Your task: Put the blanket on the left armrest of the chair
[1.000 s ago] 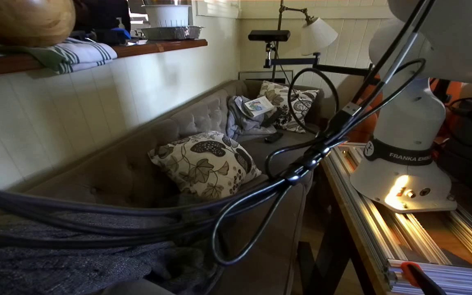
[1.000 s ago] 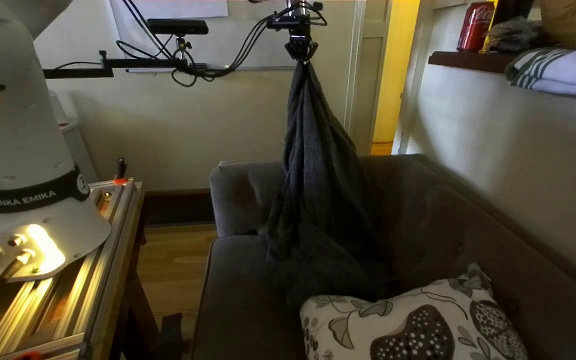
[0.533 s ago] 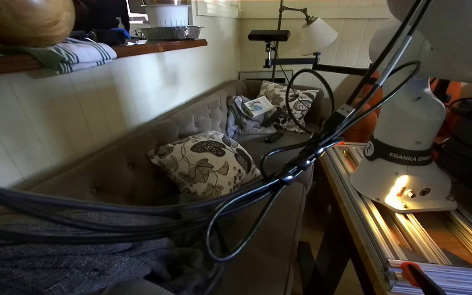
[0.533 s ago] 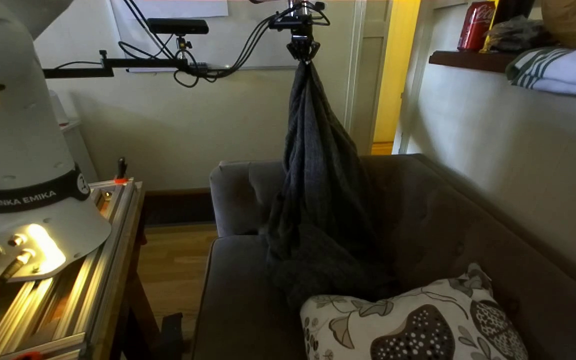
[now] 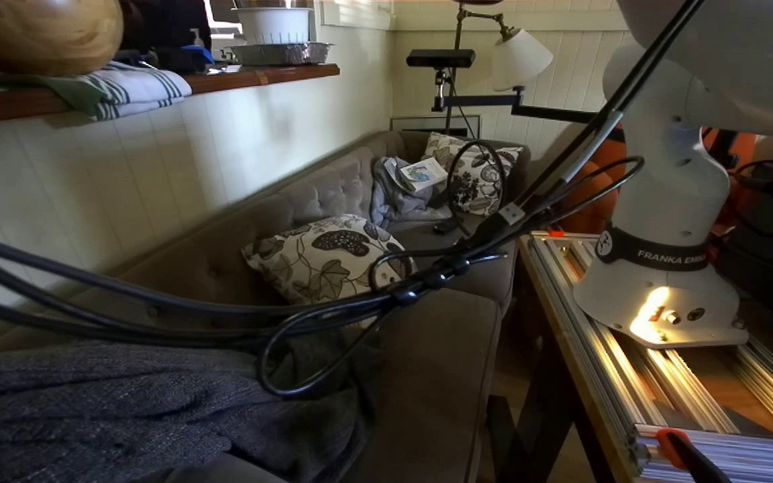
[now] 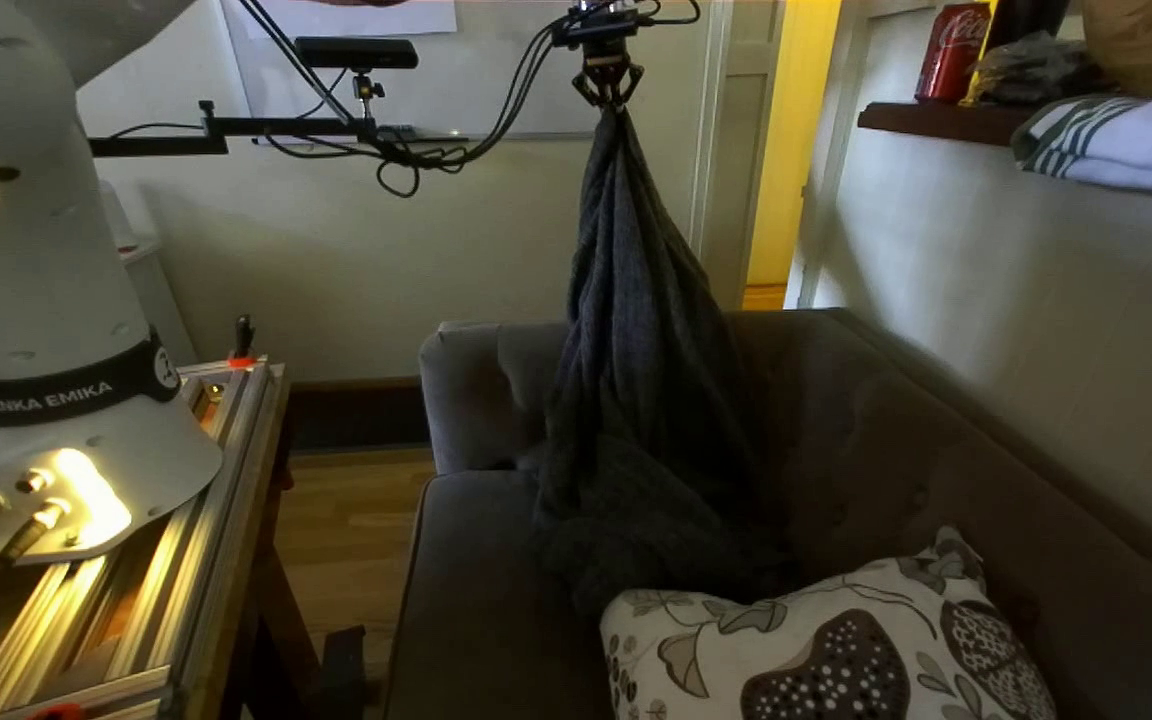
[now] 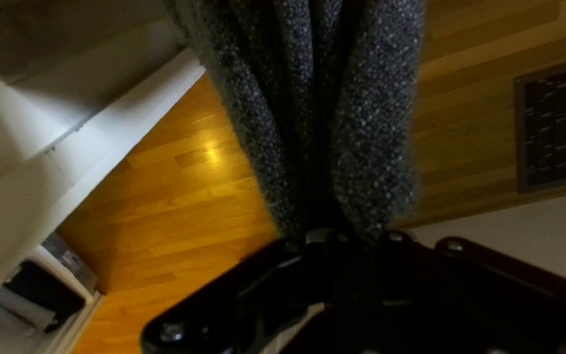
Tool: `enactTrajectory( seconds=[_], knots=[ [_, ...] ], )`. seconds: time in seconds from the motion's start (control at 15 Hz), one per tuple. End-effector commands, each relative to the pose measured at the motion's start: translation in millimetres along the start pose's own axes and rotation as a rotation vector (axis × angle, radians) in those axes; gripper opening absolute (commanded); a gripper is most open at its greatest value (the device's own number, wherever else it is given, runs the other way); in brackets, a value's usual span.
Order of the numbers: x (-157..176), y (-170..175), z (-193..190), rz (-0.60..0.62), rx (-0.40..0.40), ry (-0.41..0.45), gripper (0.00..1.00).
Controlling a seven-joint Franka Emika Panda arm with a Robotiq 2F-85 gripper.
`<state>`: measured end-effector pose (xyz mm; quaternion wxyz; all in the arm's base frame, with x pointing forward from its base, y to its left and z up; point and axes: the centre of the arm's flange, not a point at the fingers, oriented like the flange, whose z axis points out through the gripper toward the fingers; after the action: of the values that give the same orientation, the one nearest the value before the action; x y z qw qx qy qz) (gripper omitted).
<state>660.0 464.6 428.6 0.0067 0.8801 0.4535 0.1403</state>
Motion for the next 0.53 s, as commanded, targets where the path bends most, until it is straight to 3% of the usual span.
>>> enactTrajectory(
  seconds=[0.0, 0.47],
  knots=[
    [77, 0, -16, -0.189, -0.002, 0.058, 0.02],
    [95, -25, -28, -0.529, -0.051, 0.123, 0.02]
  ],
)
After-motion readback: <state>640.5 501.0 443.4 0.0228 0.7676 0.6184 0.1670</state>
